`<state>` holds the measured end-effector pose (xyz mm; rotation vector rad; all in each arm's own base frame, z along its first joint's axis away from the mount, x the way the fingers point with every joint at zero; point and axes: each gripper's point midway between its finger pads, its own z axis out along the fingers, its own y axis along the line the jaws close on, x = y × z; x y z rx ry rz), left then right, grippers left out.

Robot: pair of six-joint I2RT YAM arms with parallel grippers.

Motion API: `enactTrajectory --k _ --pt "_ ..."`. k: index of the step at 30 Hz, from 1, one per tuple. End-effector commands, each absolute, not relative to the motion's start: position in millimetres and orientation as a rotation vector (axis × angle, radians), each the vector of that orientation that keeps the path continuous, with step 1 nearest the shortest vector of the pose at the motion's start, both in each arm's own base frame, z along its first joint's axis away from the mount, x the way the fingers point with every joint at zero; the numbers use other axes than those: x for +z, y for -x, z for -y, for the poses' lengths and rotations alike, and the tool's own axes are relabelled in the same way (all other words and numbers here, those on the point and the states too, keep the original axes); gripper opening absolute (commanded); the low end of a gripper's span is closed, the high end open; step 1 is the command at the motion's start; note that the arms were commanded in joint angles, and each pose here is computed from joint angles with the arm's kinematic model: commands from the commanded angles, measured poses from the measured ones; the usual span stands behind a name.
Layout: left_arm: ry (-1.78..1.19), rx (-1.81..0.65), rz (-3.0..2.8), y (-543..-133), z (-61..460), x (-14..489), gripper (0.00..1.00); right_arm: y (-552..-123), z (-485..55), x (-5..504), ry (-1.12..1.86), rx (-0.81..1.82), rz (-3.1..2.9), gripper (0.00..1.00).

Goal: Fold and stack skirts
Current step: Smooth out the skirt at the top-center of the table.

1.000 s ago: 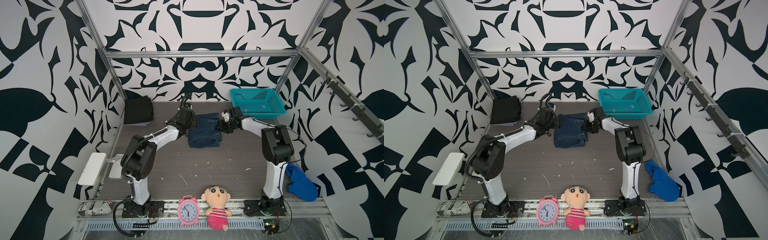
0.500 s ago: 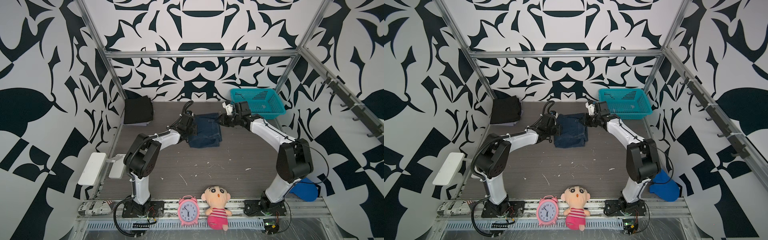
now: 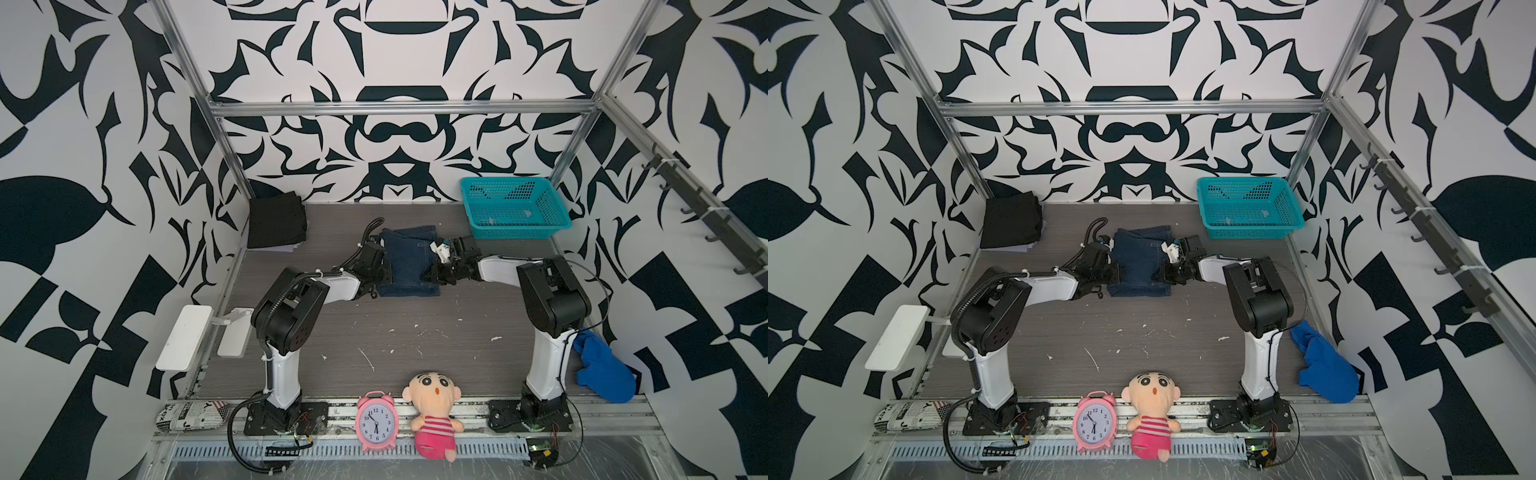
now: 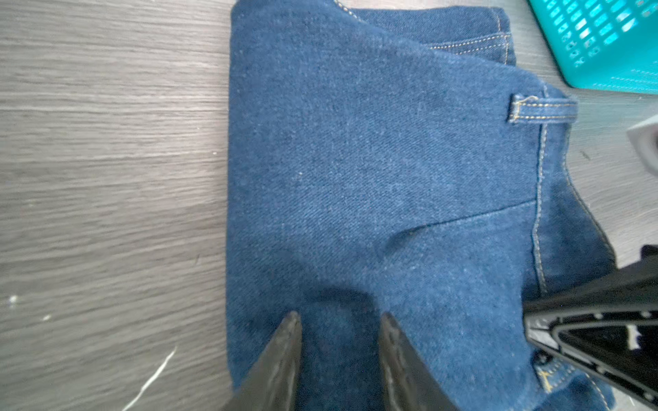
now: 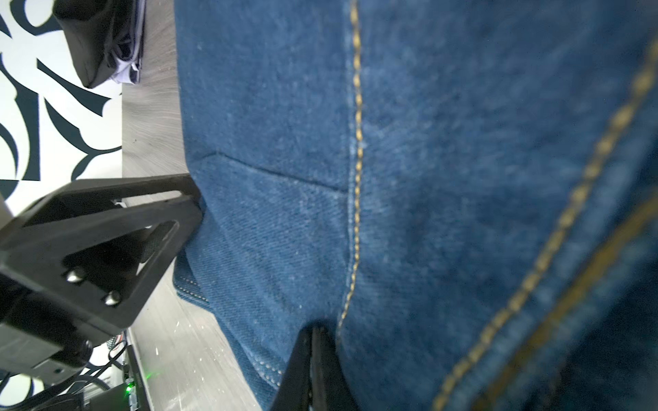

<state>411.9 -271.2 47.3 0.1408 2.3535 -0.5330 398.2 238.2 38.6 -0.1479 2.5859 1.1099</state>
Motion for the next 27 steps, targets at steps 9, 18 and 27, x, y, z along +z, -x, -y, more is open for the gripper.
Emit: enactTrajectory --k 9,18,27 --pt "0.091 -0.895 -2.344 -435.0 213.3 98.5 0.96 -402.9 -232.6 51.5 0.162 1.028 -2.579 0.1" --pt "-0.024 -0.918 -2.54 -442.2 254.5 42.8 0.99 -404.5 -236.7 52.1 0.151 1.056 -2.565 0.1" --pt "-0.02 -1.034 -2.589 -429.7 282.6 11.4 0.62 -410.7 -239.5 61.4 0.16 1.059 -2.539 0.1"
